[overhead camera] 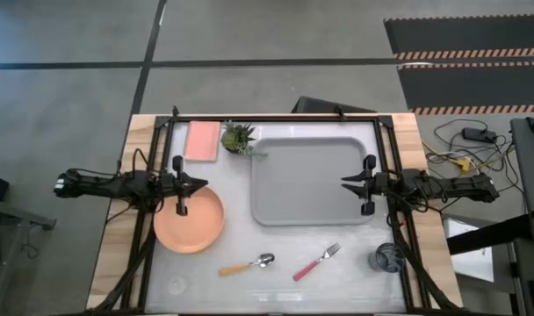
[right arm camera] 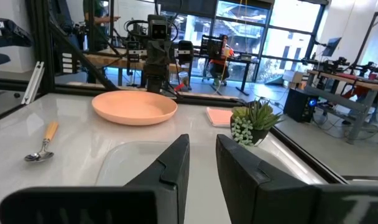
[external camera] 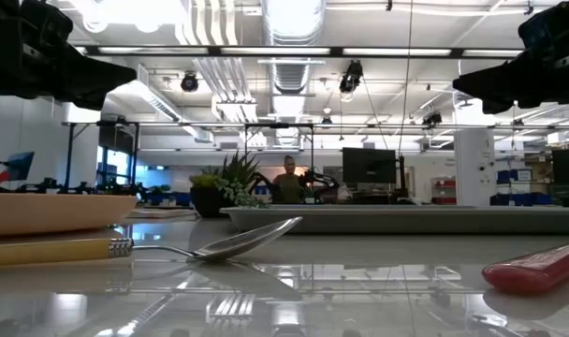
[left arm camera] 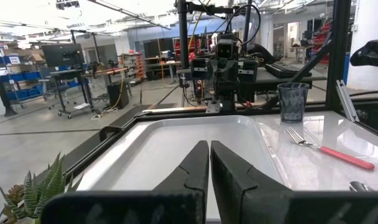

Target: Pick and place plate/cup/fork/spoon on tray

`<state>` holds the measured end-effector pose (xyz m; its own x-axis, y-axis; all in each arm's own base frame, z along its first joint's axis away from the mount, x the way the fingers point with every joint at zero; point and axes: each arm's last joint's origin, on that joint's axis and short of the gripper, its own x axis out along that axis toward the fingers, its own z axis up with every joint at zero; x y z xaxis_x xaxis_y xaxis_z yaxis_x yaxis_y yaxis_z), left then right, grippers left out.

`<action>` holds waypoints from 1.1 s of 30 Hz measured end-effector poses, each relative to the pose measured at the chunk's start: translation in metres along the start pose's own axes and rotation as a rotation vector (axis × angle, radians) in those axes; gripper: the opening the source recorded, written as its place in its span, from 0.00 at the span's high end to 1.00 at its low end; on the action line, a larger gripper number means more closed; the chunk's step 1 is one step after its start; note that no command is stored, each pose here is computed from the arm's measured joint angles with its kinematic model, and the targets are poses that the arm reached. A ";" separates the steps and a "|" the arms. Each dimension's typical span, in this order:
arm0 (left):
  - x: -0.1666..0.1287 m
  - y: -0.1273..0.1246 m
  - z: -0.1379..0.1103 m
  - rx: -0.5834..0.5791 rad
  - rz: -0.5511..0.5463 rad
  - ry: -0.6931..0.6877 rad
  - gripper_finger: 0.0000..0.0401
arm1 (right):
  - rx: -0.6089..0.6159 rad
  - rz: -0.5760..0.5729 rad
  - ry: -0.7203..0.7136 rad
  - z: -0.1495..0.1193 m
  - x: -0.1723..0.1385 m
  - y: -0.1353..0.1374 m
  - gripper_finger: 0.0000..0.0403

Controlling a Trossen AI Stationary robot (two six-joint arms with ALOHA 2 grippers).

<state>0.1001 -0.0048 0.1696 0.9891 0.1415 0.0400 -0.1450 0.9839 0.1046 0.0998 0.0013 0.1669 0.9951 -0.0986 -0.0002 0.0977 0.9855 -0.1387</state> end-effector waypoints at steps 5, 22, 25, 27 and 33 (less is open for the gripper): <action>0.000 0.000 0.000 0.000 0.000 0.000 1.00 | 0.000 0.000 0.000 0.000 0.000 0.000 0.83; 0.000 0.000 0.000 0.026 0.000 0.000 1.00 | -0.036 0.000 0.000 0.000 0.000 0.000 0.83; 0.000 0.000 0.000 0.052 0.000 0.000 1.00 | -0.044 0.000 -0.001 0.000 0.000 0.000 0.83; 0.000 0.000 0.000 0.051 0.000 0.000 1.00 | -0.042 -0.005 -0.011 0.001 0.000 0.000 0.83; 0.000 0.000 0.004 0.038 0.005 -0.037 1.00 | 0.138 -0.008 -0.065 0.006 0.000 -0.001 0.83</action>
<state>0.0999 -0.0048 0.1732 0.9870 0.1414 0.0769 -0.1513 0.9782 0.1422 0.0996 0.0012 0.1732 0.9927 -0.1017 0.0656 0.1020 0.9948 -0.0012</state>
